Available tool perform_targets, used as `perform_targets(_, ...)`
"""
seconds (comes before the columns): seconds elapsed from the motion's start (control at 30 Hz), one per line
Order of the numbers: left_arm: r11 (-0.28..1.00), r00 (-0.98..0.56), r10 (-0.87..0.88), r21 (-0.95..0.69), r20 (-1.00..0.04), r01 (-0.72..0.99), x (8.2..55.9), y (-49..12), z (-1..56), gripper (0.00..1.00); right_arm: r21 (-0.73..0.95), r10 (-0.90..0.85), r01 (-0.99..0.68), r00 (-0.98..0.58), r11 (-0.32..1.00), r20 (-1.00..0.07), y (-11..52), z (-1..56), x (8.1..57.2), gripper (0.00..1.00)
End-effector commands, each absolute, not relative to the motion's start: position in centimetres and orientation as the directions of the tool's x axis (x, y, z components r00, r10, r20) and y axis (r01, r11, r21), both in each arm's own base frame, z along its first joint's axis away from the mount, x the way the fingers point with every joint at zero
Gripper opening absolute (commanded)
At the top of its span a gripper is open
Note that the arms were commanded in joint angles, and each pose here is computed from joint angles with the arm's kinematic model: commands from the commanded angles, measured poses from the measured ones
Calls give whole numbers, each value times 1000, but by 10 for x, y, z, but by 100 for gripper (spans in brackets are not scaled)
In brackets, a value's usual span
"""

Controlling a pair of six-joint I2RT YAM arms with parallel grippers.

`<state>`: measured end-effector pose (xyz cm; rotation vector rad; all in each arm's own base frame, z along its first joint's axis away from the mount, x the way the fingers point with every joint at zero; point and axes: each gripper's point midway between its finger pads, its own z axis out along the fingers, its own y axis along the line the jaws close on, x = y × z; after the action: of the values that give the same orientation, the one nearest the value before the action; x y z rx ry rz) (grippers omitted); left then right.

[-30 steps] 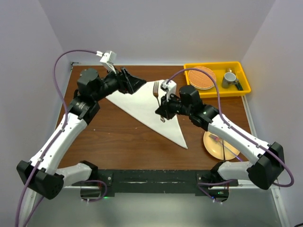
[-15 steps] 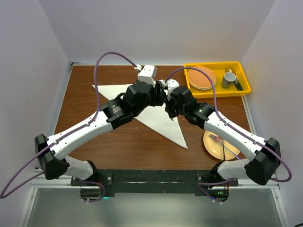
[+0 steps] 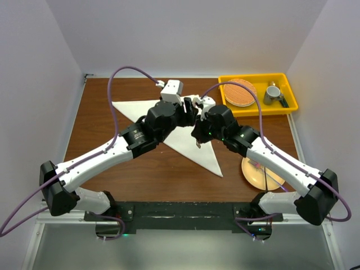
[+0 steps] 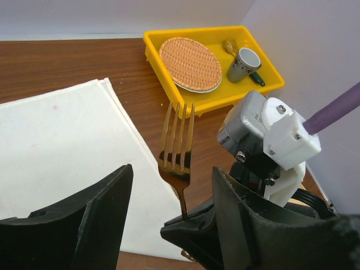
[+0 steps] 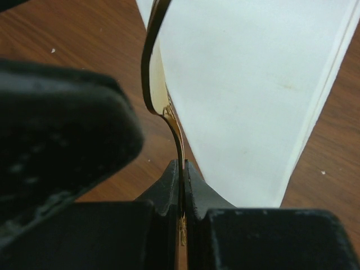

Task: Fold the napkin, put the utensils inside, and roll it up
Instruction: Pass the utensil from the right arm to the left

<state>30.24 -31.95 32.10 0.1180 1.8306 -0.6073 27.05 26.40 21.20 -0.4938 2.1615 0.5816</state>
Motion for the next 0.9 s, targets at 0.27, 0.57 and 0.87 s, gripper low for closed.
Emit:
perform_targets(0.27,777,-344,-333,-462,-878,428,299,-316,339,64,386,47,-635,-482,669,-875,285,278,250,0)
perform_targets(0.57,607,-437,-352,-557,-828,566,292,-324,351,54,386,2,-706,-478,594,-878,299,278,240,0)
perform_targets(0.87,468,-425,-260,-498,-867,730,284,-315,371,11,376,-128,-799,-483,469,-866,307,277,215,19)
